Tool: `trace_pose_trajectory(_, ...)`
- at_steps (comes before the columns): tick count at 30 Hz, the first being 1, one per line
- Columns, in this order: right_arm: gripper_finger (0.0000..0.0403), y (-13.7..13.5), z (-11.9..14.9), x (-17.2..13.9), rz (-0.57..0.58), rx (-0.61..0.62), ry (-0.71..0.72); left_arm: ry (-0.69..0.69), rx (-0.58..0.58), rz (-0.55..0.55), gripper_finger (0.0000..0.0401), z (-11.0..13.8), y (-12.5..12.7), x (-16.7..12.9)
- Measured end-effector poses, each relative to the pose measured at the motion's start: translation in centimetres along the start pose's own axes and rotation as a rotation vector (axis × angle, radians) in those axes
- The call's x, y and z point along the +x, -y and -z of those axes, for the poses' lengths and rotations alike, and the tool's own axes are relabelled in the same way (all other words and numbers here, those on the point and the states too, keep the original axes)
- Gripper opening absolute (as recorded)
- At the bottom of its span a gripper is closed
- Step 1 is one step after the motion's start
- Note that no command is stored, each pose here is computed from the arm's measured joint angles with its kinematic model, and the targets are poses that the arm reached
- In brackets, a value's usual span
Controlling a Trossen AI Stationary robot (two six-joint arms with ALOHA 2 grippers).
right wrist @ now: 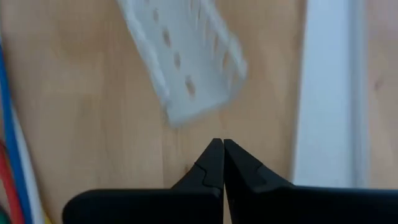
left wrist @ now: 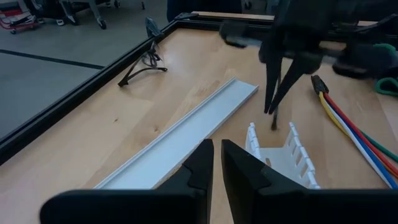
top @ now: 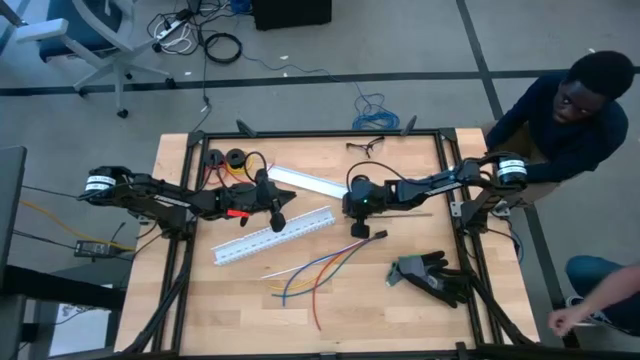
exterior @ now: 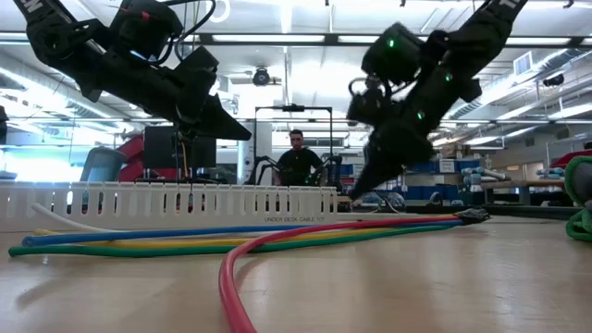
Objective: Ziptie cables
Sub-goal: Wrap the black zip tie on the cables
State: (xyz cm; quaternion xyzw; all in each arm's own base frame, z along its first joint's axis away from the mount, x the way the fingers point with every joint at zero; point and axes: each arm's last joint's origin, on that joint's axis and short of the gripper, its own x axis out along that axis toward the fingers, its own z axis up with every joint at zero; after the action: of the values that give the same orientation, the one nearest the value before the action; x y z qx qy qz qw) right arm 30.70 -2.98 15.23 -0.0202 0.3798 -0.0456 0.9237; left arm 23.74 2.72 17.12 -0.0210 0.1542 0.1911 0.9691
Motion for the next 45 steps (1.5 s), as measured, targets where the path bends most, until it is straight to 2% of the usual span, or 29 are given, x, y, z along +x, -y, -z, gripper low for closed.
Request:
trace_pose_trajectory(7, 0.0001, -0.1, -1.9, -1.3, -0.020, -0.005, 0.163, 0.003, 0.000, -0.004, 0.0042, 0.0, 0.0, 0.0)
trace_pose_trajectory(15, 0.0001, -0.1, -1.2, -2.7, -0.031, 0.078, 0.055, -0.003, 0.052, -0.005, 0.0049, 0.0, 0.0, 0.0)
trace_pose_trajectory(21, 0.0000, -0.3, -0.7, -4.4, 0.021, 0.177, -0.030, 0.001, 0.049, 0.060, 0.0089, -1.4, 0.6, 1.0)
trace_pose_trajectory(26, 0.0000, -1.3, 0.3, -6.1, 0.112, 0.197, -0.060, -0.024, 0.082, 0.141, 0.0124, -2.9, 1.8, 3.9)
trace_pose_trajectory(33, 0.0000, -2.8, 2.5, -7.6, 0.086, 0.294, -0.047, -0.081, 0.197, 0.255, 0.0137, -3.7, 4.2, 10.0)
trace_pose_trajectory(40, 0.0000, -3.9, 3.4, -7.9, 0.076, 0.307, -0.050, -0.304, 0.259, 0.380, 0.0116, -3.7, 6.3, 15.7)
trace_pose_trajectory(45, 0.0000, -4.2, 3.3, -7.9, 0.080, 0.297, -0.037, -0.420, 0.271, 0.382, 0.0078, -4.1, 8.0, 18.5)
